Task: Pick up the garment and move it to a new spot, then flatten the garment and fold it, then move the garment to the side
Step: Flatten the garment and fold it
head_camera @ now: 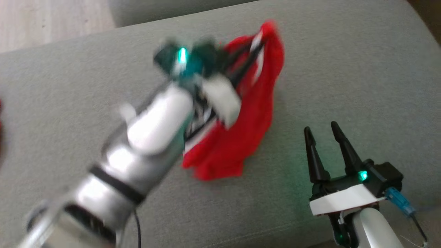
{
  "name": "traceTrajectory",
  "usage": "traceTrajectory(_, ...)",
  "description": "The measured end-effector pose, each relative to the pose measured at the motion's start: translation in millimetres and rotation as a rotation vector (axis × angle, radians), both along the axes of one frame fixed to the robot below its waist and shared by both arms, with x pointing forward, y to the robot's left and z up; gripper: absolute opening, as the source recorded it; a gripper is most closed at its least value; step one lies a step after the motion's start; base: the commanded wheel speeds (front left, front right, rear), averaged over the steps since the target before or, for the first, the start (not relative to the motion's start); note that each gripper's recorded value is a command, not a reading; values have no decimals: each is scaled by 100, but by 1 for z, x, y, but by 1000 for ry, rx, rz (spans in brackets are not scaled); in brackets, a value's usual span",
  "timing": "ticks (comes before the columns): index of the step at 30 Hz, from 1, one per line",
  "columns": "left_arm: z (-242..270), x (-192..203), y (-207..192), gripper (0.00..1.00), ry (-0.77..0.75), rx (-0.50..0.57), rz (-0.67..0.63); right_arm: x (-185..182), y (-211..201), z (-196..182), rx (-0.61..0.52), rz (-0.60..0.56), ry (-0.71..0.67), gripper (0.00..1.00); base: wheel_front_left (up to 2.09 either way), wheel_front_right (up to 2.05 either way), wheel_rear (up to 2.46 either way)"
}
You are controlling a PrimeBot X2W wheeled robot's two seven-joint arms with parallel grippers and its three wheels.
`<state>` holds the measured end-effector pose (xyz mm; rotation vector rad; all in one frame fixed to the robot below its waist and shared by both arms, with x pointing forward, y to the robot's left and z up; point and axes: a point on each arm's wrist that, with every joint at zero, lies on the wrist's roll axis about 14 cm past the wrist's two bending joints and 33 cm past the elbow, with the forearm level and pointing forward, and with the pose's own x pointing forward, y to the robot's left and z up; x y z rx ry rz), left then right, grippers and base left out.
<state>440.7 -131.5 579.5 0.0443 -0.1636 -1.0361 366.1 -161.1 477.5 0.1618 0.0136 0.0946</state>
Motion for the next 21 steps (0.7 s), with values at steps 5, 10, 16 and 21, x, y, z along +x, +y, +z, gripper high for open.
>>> traceTrajectory(5,95,15,-27,0,-184,-75,-52,-9,-13,4,9,-45,-8,100,0,0,0)
traceTrajectory(10,147,41,-18,0,-262,-125,65,-19,-19,-2,18,-69,13,100,0,0,0)
traceTrajectory(16,76,70,33,0,-105,-23,251,-16,-17,1,22,-61,-1,100,0,0,0)
traceTrajectory(21,-61,56,113,0,153,137,446,-10,-4,2,27,-17,-6,100,0,0,0)
